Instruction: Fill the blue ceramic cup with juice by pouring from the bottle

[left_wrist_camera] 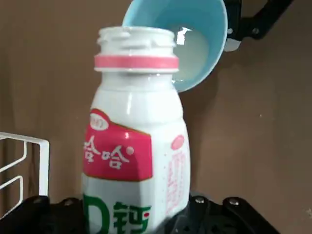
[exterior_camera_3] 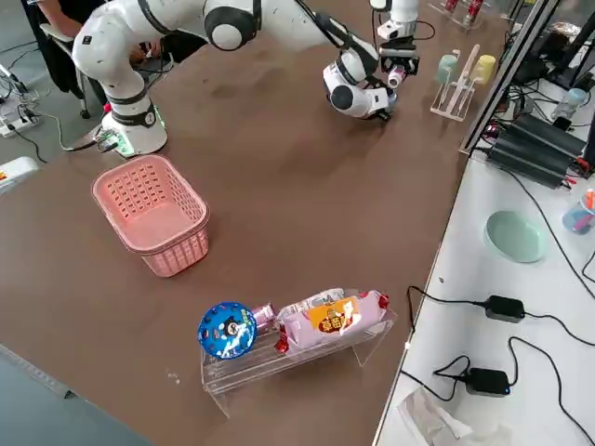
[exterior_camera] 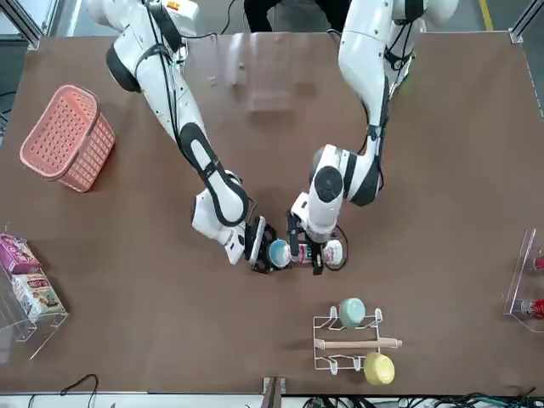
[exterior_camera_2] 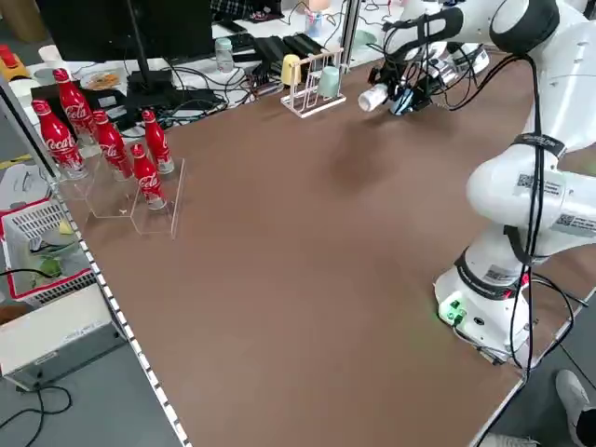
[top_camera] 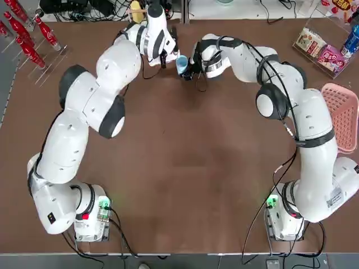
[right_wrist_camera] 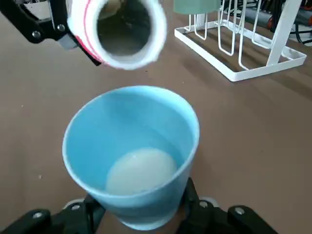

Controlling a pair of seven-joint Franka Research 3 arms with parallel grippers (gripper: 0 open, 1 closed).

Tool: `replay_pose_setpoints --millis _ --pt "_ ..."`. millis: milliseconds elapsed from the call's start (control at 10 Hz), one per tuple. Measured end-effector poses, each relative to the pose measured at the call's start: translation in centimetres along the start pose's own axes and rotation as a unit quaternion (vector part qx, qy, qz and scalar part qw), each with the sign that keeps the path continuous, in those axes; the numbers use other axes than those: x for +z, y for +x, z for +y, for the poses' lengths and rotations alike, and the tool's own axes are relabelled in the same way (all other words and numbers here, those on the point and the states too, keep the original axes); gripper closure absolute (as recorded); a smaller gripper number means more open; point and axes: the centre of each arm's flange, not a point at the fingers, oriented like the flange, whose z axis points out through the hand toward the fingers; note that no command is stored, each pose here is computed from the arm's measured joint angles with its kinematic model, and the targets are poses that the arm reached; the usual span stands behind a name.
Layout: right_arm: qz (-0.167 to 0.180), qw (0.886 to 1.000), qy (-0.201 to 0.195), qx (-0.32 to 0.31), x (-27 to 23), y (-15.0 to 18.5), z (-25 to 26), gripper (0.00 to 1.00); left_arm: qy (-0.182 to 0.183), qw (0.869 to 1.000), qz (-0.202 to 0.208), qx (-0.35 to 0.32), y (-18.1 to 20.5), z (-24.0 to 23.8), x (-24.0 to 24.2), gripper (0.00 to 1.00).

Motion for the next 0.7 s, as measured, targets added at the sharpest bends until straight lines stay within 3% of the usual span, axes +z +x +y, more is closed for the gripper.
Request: replay_pose_setpoints --millis 700 --pt "0.000 1.000 -0.002 0.002 -0.1 -0.1 0.2 0.33 0.024 0.999 -0.015 0.022 0.6 -0.6 -0.9 0.56"
